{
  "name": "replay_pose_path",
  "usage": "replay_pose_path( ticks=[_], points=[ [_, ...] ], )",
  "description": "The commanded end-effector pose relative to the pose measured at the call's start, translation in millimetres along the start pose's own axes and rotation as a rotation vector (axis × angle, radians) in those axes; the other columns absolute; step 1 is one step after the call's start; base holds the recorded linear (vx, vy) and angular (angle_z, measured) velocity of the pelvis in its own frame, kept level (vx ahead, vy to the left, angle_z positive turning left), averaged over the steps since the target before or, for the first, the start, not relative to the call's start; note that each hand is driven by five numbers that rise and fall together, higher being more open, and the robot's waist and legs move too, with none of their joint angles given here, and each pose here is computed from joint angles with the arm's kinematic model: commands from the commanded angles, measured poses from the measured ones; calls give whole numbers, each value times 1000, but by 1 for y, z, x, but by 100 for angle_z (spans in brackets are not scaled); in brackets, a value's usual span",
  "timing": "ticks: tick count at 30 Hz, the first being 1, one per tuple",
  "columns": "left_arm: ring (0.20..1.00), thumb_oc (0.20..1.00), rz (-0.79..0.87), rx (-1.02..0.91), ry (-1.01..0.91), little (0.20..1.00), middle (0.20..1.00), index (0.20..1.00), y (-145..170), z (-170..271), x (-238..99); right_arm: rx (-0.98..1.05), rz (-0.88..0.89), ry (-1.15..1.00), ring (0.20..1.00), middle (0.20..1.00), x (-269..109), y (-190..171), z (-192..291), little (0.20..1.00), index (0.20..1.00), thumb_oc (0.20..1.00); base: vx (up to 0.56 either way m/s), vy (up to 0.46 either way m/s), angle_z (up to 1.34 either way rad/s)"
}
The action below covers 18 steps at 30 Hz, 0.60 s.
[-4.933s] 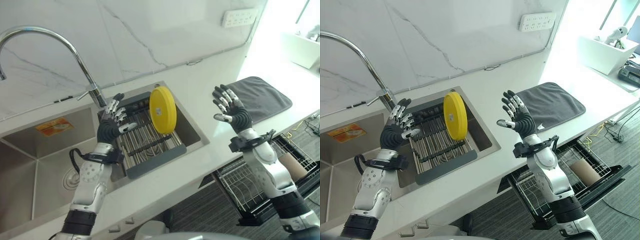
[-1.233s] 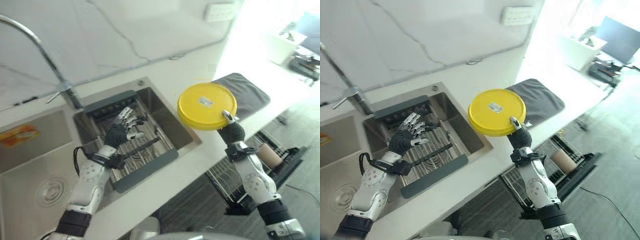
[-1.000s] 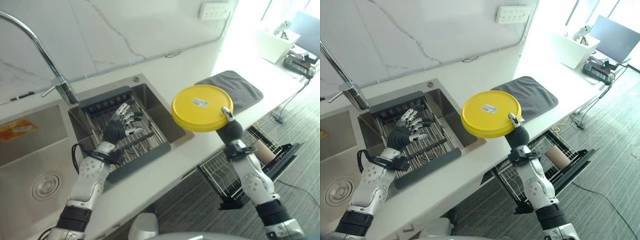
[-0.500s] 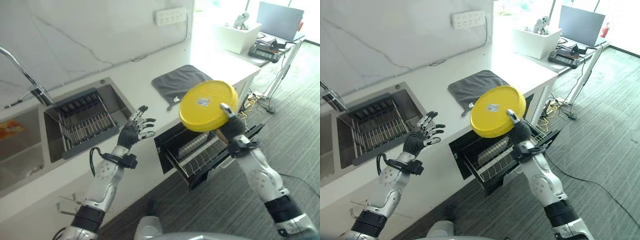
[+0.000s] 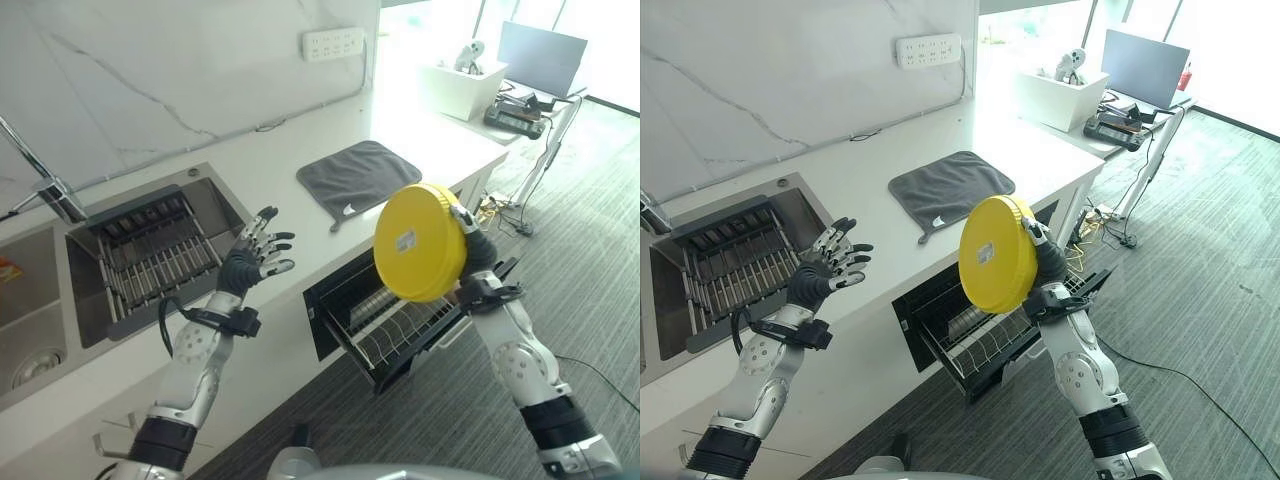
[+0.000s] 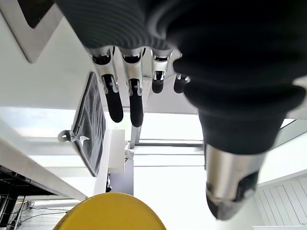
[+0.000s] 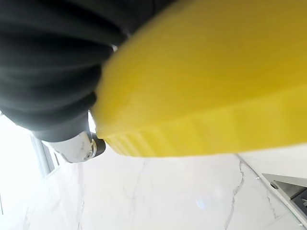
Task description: Place the dishes in the dishwasher.
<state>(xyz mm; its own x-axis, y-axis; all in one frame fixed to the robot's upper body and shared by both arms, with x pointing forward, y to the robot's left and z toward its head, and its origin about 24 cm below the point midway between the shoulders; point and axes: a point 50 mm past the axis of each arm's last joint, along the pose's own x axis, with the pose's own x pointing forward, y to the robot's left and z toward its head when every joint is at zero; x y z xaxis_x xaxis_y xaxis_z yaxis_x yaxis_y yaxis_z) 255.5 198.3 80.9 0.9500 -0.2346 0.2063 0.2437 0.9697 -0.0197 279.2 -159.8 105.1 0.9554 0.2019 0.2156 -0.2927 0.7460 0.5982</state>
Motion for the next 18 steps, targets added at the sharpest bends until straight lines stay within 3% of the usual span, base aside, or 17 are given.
replay_pose_path(
  ticks=[1, 18],
  points=[
    [1000, 1000, -11, 78, -95, 1000, 1000, 1000, 12, 25, 6, 37, 11, -203, 200, 200, 5, 4, 32, 200, 200, 200, 44, -17, -1],
    [1000, 1000, -79, 106, -55, 1000, 1000, 1000, 12, 29, 10, -195, -232, 15, 200, 200, 11, -48, -4, 200, 200, 200, 53, -2, -1]
  ],
)
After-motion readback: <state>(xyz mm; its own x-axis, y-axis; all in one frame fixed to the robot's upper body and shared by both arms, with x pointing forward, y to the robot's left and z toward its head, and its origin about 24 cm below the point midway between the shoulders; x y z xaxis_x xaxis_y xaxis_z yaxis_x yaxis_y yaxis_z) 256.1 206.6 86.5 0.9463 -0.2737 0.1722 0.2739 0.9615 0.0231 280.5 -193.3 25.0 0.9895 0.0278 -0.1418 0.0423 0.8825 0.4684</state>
